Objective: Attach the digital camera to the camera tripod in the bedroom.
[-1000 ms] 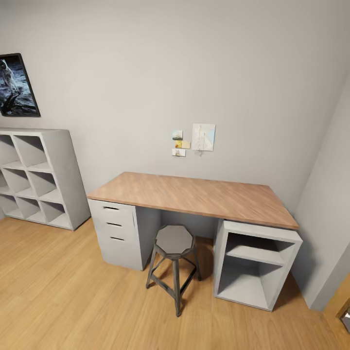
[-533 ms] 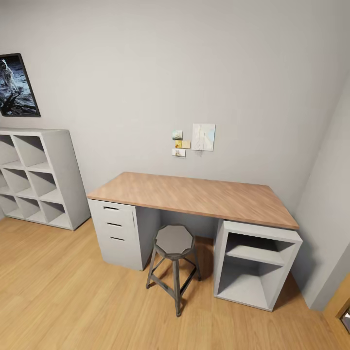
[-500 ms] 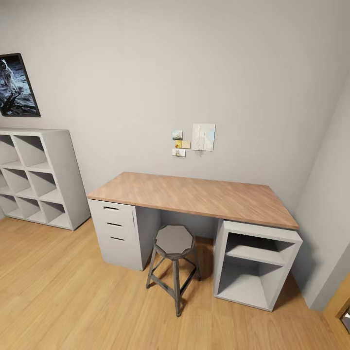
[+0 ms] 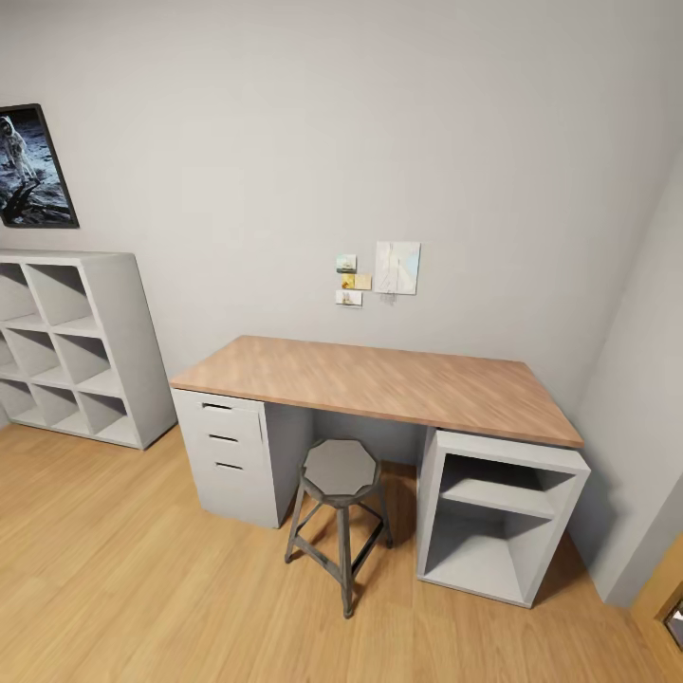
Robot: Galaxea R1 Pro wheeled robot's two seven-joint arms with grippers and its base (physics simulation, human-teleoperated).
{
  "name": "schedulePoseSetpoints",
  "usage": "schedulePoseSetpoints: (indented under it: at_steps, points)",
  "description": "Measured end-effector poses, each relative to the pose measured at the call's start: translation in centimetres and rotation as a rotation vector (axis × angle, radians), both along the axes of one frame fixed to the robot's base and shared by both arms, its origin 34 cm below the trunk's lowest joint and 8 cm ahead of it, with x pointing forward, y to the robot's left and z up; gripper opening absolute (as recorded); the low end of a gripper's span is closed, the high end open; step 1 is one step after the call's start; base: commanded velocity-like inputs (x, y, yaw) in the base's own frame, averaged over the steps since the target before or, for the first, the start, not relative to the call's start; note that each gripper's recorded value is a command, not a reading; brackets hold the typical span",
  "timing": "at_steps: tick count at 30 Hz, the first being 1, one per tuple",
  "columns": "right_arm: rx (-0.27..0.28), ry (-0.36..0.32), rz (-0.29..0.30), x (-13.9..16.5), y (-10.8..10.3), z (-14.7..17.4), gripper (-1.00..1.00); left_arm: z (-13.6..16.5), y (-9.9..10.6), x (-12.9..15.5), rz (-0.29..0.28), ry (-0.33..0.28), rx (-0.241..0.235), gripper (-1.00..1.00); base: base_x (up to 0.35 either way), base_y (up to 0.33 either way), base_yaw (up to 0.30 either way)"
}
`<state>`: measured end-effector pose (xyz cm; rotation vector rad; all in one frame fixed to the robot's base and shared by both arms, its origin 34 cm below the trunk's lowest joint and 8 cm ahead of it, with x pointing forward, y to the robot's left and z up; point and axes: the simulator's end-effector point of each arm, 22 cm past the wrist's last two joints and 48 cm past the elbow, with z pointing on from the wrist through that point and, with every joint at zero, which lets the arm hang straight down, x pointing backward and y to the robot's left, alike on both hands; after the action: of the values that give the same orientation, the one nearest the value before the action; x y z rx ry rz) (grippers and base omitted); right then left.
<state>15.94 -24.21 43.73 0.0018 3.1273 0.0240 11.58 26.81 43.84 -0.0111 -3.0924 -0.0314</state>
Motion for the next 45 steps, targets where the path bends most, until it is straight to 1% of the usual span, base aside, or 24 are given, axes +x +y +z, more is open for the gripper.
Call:
schedulePoseSetpoints:
  at_steps: [11, 14, 15, 19, 28, 29, 31, 36, 40, 41, 44, 45]
  points:
    - [-0.003, 0.001, 0.001, 0.0, -0.1, 0.0, 1.0, 0.0, -0.1, 0.1, 0.0, -0.003, -0.001, 1.0, 0.0, 0.0, 0.017]
    - [-0.01, -0.014, 0.004, 1.3, -0.6, 0.0, 1.0, 0.0, -0.4, 0.5, 0.011, -0.019, -0.004, 1.0, 0.0, 0.0, 0.157]
    - [-0.01, -0.014, 0.004, 1.3, -0.6, 0.0, 1.0, 0.0, -0.4, 0.6, 0.011, -0.024, -0.004, 1.0, 0.0, 0.0, 0.191]
    - [-0.018, -0.047, 0.007, 3.6, -1.0, 0.1, 1.0, 0.0, -0.5, 1.1, 0.033, -0.047, -0.005, 1.0, 0.0, 0.0, 0.228]
    - [-0.033, -0.077, 0.008, 5.9, -2.2, 0.3, 1.0, 0.0, -0.2, 1.8, 0.077, -0.082, -0.001, 1.0, 0.0, 0.0, 0.265]
    - [-0.036, -0.084, 0.008, 6.4, -2.5, 0.3, 1.0, 0.0, 0.1, 1.9, 0.185, -0.087, 0.009, 1.0, 0.0, 0.0, 0.279]
    - [-0.043, -0.099, 0.008, 7.6, -3.0, 0.4, 1.0, 0.0, 0.2, 2.0, 0.215, -0.093, 0.011, 1.0, 0.0, 0.0, 0.28]
    - [-0.05, -0.115, 0.009, 8.9, -3.5, 0.6, 1.0, 0.0, 0.1, 2.5, 0.24, -0.102, 0.01, 1.0, 0.0, 0.0, 0.271]
    - [-0.056, -0.138, 0.011, 10.7, -4.1, 0.8, 1.0, 0.0, -0.2, 4.5, 0.261, -0.135, 0.005, 1.0, 0.0, 0.0, 0.244]
    - [-0.056, -0.137, 0.011, 10.7, -4.1, 0.8, 1.0, 0.0, -0.2, 4.4, 0.261, -0.134, 0.005, 1.0, 0.0, 0.0, 0.238]
    - [-0.057, -0.151, 0.012, 11.9, -4.6, 1.0, 1.0, 0.0, -0.6, 6.3, 0.267, -0.161, -0.002, 1.0, 0.0, 0.0, 0.234]
    - [-0.057, -0.15, 0.012, 11.9, -4.6, 1.0, 1.0, 0.0, -0.6, 6.3, 0.267, -0.16, -0.001, 1.0, 0.0, 0.0, 0.239]
